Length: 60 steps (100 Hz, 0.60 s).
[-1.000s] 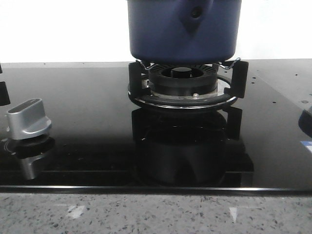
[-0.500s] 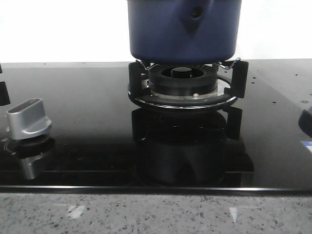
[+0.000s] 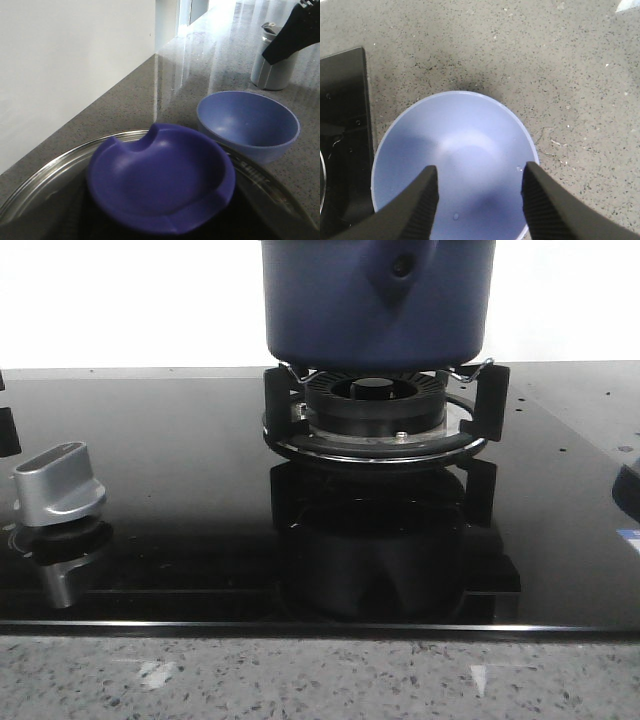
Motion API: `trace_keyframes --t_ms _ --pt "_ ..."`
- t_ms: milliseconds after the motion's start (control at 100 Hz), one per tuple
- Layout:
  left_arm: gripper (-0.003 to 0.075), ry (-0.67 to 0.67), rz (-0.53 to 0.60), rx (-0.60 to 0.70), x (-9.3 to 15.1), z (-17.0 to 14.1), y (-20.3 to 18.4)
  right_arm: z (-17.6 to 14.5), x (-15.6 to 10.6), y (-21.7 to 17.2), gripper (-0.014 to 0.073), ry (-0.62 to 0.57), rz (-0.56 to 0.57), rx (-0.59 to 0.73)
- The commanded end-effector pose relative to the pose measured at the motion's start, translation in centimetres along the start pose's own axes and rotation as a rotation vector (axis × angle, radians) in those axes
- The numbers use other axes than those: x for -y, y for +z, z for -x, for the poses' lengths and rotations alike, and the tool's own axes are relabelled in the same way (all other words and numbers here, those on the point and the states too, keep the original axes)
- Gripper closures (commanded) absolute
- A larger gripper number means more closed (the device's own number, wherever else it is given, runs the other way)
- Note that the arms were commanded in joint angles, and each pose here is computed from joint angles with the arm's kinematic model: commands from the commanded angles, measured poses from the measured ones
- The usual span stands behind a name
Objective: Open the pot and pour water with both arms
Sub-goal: 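Lower the glass lid onto the pot and open the left gripper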
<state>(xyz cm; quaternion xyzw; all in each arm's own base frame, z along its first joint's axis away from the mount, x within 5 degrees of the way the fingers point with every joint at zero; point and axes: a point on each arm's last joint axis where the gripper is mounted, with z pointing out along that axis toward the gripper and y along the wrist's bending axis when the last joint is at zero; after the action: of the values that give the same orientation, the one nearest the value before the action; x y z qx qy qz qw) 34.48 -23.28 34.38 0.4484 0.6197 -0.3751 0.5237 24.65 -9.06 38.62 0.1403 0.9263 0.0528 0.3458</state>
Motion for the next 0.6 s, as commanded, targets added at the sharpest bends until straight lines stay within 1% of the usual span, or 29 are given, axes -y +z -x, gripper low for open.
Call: trace_keyframes --t_ms 0,470,540,590 --pt "0.0365 -0.004 -0.025 0.120 1.27 3.76 -1.26 0.77 -0.50 -1.67 0.0250 0.000 0.009 0.104" --pt "0.0365 0.015 -0.020 0.093 1.23 3.51 -1.23 0.77 -0.50 -1.67 0.0250 0.000 0.009 0.104" --pt "0.0348 0.015 -0.020 0.093 1.23 3.51 -1.23 0.77 -0.50 -1.67 0.0250 0.000 0.009 0.104" --pt "0.0308 0.010 -0.020 0.093 1.23 3.51 -1.23 0.77 -0.50 -1.67 0.0250 0.000 0.009 0.104"
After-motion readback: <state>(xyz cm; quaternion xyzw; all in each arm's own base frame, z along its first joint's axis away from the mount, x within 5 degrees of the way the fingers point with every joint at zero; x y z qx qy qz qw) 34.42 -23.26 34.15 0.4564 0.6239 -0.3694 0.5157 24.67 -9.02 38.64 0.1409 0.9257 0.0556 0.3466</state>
